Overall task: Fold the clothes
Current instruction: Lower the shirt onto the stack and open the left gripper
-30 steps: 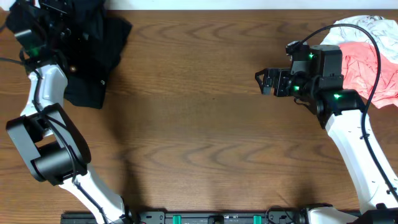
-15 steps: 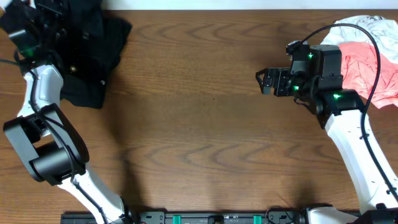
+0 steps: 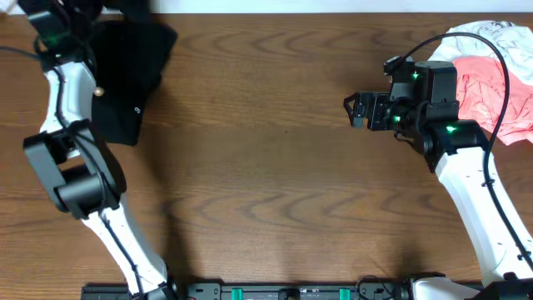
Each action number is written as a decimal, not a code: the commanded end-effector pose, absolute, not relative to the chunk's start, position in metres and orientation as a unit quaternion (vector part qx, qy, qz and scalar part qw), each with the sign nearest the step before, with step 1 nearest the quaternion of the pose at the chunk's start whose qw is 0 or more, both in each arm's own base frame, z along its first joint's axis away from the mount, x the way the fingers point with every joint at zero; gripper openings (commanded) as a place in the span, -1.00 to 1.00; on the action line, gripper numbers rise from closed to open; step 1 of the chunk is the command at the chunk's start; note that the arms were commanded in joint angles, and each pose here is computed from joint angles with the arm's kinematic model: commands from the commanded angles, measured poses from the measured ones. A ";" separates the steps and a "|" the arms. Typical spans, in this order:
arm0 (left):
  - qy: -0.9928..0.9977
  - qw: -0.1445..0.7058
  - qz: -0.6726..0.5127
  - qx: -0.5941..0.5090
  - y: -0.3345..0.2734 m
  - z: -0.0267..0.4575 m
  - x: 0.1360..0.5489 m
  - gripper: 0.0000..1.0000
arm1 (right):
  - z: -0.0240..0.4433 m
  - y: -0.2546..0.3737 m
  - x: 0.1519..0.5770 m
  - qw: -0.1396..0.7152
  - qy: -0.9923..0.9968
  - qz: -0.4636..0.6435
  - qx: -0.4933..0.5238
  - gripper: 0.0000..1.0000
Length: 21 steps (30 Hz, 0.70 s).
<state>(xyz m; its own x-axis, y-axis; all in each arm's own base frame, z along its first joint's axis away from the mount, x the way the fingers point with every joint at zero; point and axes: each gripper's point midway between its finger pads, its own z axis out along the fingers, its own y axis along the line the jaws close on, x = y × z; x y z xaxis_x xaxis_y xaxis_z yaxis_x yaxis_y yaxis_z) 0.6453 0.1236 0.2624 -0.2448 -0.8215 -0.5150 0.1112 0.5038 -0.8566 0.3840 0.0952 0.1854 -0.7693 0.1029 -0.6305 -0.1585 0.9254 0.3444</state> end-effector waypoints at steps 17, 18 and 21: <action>0.750 0.437 -0.366 -0.336 0.186 0.213 0.584 -0.88 | 0.188 0.098 0.384 0.340 0.920 0.193 -0.013 0.99; 0.756 0.431 -0.361 -0.335 0.184 0.215 0.578 -0.88 | 0.188 0.098 0.384 0.341 0.920 0.194 -0.013 0.99; 0.774 0.407 -0.338 -0.347 0.182 0.210 0.564 -0.88 | 0.189 0.098 0.386 0.345 0.918 0.194 -0.014 0.98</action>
